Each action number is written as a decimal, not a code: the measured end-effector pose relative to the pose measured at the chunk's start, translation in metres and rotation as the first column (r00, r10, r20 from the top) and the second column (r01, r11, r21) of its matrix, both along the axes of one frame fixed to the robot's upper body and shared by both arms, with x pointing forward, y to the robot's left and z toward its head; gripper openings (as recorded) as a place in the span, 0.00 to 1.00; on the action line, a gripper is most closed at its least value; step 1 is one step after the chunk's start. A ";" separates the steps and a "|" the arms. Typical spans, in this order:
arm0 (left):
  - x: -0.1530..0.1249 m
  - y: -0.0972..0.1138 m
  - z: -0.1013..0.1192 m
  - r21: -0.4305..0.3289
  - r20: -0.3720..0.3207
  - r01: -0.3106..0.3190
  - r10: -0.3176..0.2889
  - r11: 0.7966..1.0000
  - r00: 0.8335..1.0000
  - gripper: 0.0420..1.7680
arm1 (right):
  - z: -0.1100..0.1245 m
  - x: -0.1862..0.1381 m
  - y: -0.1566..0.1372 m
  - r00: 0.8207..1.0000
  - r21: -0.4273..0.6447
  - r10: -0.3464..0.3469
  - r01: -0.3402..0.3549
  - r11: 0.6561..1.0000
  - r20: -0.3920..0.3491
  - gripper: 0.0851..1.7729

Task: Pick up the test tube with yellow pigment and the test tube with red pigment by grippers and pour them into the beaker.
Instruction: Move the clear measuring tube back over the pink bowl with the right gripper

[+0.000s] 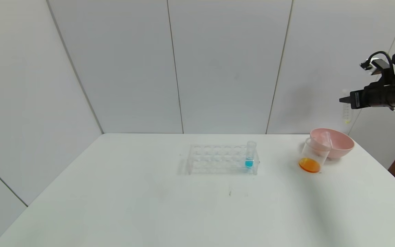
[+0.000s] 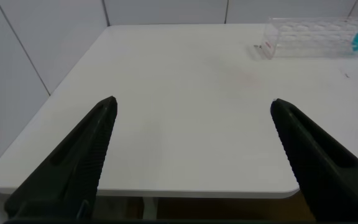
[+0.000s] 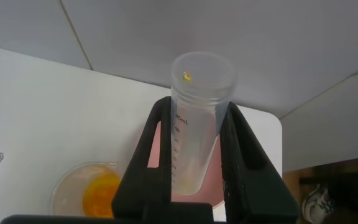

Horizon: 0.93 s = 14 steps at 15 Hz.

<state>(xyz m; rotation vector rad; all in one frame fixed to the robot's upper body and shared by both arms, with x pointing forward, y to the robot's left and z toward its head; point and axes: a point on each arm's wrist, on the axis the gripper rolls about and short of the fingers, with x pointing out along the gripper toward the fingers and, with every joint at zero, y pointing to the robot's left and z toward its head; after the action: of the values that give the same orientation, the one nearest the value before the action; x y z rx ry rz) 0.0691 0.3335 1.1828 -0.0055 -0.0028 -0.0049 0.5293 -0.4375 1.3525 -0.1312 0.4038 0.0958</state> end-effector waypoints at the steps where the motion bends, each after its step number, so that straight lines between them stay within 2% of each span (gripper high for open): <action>1: 0.000 0.000 0.000 0.000 0.000 0.000 0.000 1.000 1.000 1.00 | -0.005 0.003 -0.004 1.000 0.014 -0.014 0.014 1.000 -0.005 0.26; 5: 0.000 0.000 0.000 0.000 0.000 0.000 0.000 1.000 1.000 1.00 | -0.024 0.018 -0.018 0.997 0.024 -0.071 0.071 0.997 0.033 0.26; 9: 0.000 0.000 0.000 0.000 0.000 0.000 0.000 1.000 1.000 1.00 | -0.056 0.035 -0.025 0.989 -0.004 -0.151 0.151 0.989 0.002 0.26; 14: 0.000 0.000 0.000 0.000 0.000 0.000 0.000 1.000 1.000 1.00 | -0.091 0.043 -0.027 0.979 -0.005 -0.193 0.193 0.981 -0.065 0.26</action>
<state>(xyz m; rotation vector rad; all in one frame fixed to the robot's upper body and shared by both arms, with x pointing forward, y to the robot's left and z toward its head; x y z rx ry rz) 0.0691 0.3335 1.1828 -0.0055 -0.0028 -0.0049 0.5719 -0.4641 1.2618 -0.0871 0.4796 -0.0913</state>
